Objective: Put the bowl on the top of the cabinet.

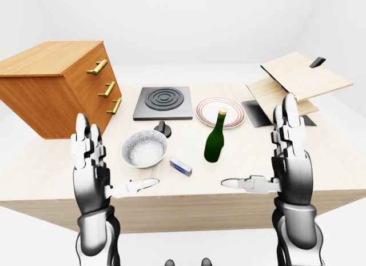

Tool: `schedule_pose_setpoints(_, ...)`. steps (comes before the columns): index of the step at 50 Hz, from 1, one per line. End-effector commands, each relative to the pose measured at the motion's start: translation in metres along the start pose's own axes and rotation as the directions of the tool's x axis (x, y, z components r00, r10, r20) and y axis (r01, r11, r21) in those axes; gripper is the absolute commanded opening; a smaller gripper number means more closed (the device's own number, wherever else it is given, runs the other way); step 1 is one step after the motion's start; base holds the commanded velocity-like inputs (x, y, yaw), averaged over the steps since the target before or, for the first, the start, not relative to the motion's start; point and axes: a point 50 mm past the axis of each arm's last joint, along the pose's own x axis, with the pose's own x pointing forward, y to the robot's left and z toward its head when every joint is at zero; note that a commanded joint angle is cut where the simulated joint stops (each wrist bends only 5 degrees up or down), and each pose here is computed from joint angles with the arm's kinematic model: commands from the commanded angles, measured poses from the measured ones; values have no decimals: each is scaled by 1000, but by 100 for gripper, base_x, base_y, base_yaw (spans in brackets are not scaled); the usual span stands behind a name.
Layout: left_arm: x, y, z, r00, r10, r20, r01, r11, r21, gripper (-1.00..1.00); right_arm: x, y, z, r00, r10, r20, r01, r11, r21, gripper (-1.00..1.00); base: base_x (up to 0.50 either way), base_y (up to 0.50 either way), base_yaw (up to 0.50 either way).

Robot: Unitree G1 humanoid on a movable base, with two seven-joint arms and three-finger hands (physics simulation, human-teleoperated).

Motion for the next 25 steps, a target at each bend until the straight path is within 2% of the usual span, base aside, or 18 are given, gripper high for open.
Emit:
schedule_pose_setpoints(1,-4,10,23,994,68,86,-70,997,29,100,-2,-8,24,995,-32,93,38,997,-63,100,0,0,0)
schedule_pose_setpoints(8,-3,9,21,995,63,79,-65,997,30,100,-1,-7,23,996,-29,90,35,997,-69,100,0,3,0)
schedule_pose_setpoints(25,-2,9,21,994,64,83,-67,997,32,100,-1,-9,25,994,-32,100,40,997,-72,100,0,47,0)
